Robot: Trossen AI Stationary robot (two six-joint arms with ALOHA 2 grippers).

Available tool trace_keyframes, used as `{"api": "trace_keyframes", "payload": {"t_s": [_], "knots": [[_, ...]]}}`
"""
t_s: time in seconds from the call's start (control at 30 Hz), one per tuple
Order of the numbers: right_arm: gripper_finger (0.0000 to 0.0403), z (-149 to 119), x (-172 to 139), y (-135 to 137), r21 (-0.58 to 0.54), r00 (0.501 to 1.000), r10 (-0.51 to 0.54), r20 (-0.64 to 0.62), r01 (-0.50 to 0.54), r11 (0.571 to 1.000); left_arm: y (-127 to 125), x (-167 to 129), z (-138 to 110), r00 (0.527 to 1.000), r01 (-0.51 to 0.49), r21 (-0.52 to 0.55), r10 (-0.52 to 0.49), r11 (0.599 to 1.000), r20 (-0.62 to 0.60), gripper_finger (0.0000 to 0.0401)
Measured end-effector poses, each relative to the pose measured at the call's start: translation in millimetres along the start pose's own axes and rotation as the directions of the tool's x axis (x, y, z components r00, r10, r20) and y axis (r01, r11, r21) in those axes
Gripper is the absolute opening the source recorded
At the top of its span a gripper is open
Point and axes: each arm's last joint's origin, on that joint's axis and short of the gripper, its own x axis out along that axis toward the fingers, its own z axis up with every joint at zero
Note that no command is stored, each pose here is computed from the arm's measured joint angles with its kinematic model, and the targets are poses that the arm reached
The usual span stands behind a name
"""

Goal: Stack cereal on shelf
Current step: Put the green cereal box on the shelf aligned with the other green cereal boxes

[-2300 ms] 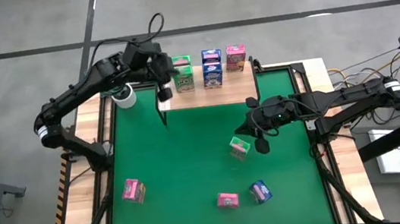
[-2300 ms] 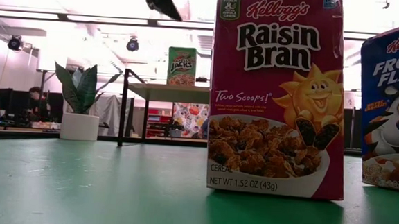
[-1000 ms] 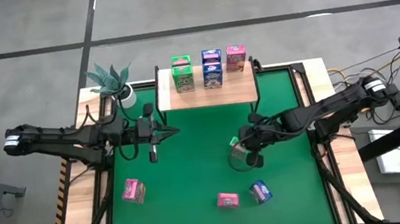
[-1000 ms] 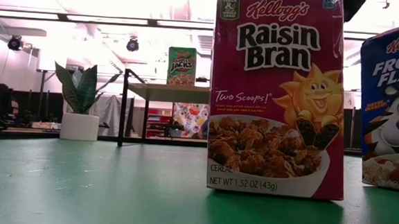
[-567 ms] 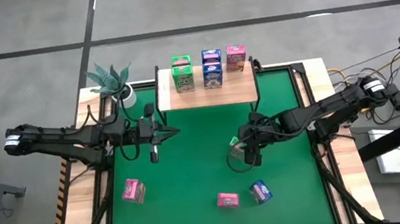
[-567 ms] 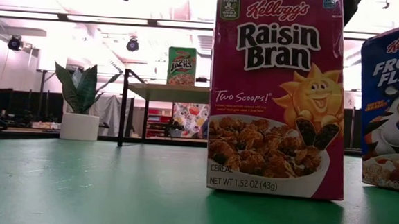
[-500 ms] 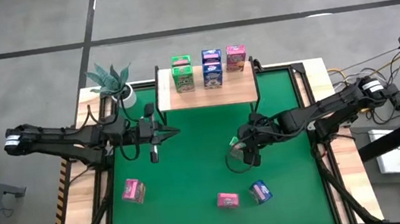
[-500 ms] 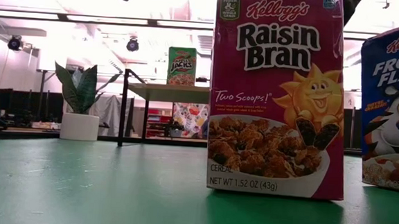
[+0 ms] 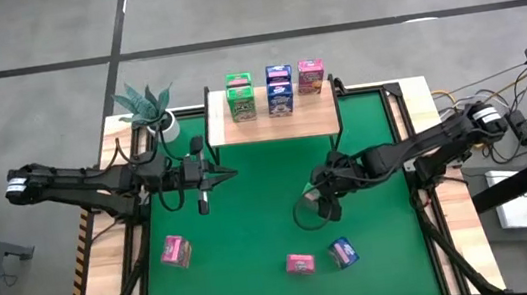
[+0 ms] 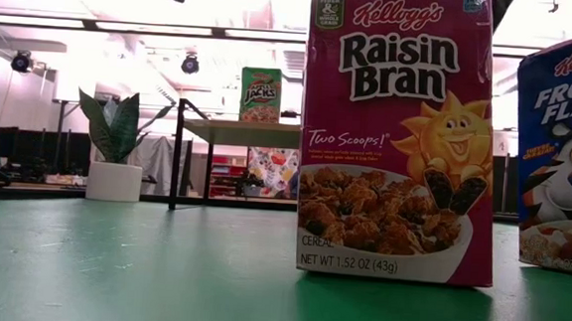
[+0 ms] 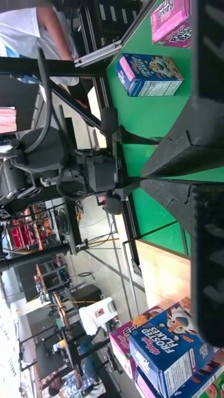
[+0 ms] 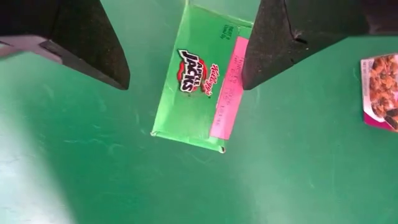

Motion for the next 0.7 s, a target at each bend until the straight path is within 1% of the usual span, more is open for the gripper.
{"api": "trace_keyframes", "payload": {"t_s": [0.17, 0.3, 0.4, 0.53, 0.7], "knots": [[0.0291, 9, -14, -1, 0.013, 1.000, -0.004, 0.027, 0.003, 1.000, 0, 0, 0, 1.000, 0.000, 0.000, 0.000, 1.000, 0.000, 0.0000], [0.0285, 12, -17, 0, 0.029, 0.999, 0.005, 0.033, -0.006, 1.000, 0, 0, 0, 1.000, 0.001, 0.000, -0.001, 1.000, -0.002, 0.0000], [0.0281, 8, -15, -1, 0.055, 1.000, -0.002, -0.006, 0.002, 0.998, 0, 0, -1, 1.000, 0.002, 0.001, -0.002, 1.000, -0.007, 0.0000], [0.0277, -1, -9, 2, 0.081, 0.999, 0.017, -0.045, -0.013, 0.997, 0, 0, -1, 1.000, 0.002, 0.001, -0.002, 1.000, -0.009, 0.0000], [0.0276, -8, -9, 9, 0.061, 0.998, 0.028, -0.055, -0.024, 0.998, 0, 0, -1, 1.000, 0.002, 0.001, -0.002, 1.000, -0.009, 0.0000]]}}
